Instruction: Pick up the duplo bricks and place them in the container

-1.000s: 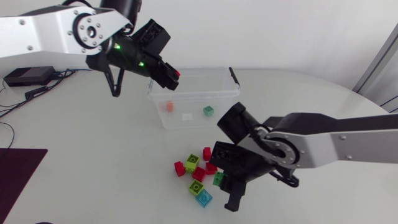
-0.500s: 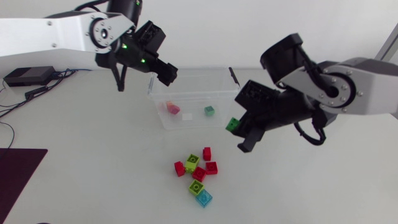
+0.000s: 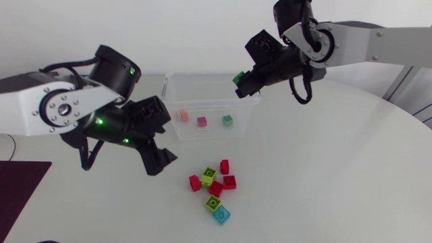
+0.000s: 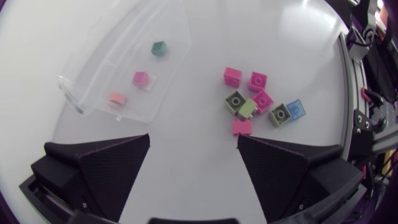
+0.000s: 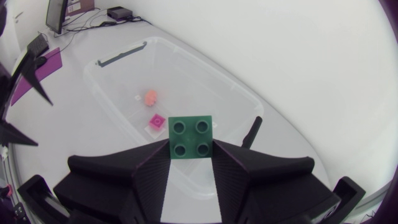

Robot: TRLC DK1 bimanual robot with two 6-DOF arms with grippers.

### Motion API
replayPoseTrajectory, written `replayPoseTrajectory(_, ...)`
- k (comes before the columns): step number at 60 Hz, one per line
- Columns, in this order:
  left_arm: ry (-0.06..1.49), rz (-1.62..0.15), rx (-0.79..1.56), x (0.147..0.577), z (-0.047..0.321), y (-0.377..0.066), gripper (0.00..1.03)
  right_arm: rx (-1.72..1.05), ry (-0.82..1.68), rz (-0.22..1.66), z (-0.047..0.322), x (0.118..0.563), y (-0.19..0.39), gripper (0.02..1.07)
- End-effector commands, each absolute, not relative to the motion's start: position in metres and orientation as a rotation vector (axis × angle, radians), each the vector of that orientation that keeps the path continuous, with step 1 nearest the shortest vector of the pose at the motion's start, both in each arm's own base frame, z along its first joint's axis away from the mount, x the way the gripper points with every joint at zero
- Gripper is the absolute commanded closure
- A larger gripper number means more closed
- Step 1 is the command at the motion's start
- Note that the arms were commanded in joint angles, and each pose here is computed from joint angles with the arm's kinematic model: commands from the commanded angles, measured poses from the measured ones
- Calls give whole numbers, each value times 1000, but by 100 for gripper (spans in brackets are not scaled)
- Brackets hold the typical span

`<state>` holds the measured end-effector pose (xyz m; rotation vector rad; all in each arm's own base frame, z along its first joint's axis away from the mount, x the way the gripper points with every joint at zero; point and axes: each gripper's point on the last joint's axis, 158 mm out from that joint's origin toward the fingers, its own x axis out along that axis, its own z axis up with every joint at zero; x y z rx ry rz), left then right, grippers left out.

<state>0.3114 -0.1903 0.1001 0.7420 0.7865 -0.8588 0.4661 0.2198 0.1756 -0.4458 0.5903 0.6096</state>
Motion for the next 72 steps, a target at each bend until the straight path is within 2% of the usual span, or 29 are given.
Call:
replayPoseTrajectory(1,799,-929,796,294,84,-197,5,-411,579,598,174,484,225,78)
replayPoseTrajectory(5,822,-952,810,288,74,-200,5,-408,562,589,173,497,229,77)
replayPoseTrajectory(7,847,-973,823,284,64,-203,5,-406,565,586,171,503,230,71)
replayPoseTrajectory(10,879,-1001,844,279,50,-206,5,-402,572,578,166,514,231,51)
replayPoseTrajectory(12,898,-1010,849,279,43,-207,5,-405,575,571,163,520,232,32)
replayPoseTrajectory(14,921,-1021,856,277,35,-208,5,-407,574,565,162,523,232,16)
replayPoseTrajectory(17,947,-1028,861,277,26,-210,5,-404,569,563,165,524,233,8)
replayPoseTrajectory(28,949,-1052,884,279,9,-225,5,-399,524,568,202,489,220,7)
replayPoseTrajectory(36,956,-1054,889,288,1,-230,5,-402,529,602,206,446,212,7)
replayPoseTrajectory(45,977,-1067,894,291,-14,-237,5,-416,558,638,190,390,201,7)
replayPoseTrajectory(54,981,-1072,890,293,-22,-245,8,-432,623,668,155,349,193,7)
replayPoseTrajectory(60,995,-1086,899,288,-31,-248,20,-444,698,701,126,325,194,7)
replayPoseTrajectory(62,1004,-1088,899,287,-34,-249,35,-456,717,724,116,314,199,7)
replayPoseTrajectory(65,1010,-1084,892,288,-36,-251,53,-484,748,731,102,305,200,7)
replayPoseTrajectory(67,1011,-1078,886,289,-36,-251,70,-506,765,738,92,298,202,7)
replayPoseTrajectory(72,1010,-1078,886,289,-35,-250,71,-560,796,794,72,280,208,7)
